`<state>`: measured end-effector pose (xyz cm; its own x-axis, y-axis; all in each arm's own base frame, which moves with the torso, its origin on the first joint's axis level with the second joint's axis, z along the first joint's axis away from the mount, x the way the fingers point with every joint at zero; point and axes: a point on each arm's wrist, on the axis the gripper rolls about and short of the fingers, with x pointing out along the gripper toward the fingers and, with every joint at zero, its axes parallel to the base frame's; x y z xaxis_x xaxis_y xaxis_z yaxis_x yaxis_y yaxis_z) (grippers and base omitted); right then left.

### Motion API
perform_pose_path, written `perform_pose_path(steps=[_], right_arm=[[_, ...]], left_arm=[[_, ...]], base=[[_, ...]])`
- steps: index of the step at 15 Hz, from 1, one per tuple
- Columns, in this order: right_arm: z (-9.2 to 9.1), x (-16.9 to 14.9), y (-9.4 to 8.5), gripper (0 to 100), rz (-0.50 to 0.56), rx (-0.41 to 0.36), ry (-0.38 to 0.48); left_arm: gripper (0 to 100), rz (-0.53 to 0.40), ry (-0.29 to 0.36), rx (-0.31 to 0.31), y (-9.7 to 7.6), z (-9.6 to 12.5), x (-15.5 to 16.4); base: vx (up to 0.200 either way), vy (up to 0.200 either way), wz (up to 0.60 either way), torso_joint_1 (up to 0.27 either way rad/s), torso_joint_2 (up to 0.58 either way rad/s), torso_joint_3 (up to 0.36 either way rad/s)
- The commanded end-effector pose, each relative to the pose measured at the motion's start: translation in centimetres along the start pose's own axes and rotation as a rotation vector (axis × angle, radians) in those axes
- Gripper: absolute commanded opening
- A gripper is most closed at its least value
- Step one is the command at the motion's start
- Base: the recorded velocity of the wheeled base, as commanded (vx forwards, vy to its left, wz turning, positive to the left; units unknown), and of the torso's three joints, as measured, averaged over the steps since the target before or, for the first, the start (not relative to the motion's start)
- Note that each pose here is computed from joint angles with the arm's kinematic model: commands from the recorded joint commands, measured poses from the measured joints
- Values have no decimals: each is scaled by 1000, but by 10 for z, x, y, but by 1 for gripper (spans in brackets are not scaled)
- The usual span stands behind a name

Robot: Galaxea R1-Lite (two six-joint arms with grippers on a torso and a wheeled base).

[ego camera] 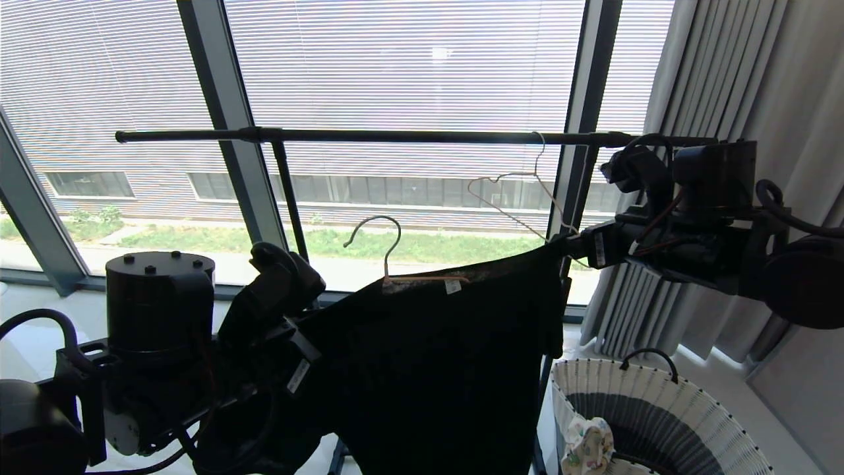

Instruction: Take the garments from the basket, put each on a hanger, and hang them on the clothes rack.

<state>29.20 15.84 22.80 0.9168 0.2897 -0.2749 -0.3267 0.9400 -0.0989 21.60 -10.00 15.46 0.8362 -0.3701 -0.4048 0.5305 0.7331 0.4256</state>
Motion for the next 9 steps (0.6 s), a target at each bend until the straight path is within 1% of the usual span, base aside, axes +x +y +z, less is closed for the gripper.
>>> perform_pose_path(steps=[1,3,5,7,9], right_arm=[[19,-22,-4,100,23,0,-60],[21,-33,-6,100,54,-37,-40],[24,-47,-7,100,132,-54,7],[28,-55,-8,100,207,-89,52],[31,-56,-7,100,261,-156,56]], left_arm=[[0,-13,18,2,-1,0,10],[0,-11,12,3,-1,1,11],[0,0,-20,1,0,4,11],[0,5,-52,-3,0,7,12],[0,-20,-70,1,-3,9,11]], base=[[0,0,0,0,0,0],[0,0,0,0,0,0],[0,0,0,0,0,0],[0,0,0,0,0,0],[0,0,0,0,0,0]])
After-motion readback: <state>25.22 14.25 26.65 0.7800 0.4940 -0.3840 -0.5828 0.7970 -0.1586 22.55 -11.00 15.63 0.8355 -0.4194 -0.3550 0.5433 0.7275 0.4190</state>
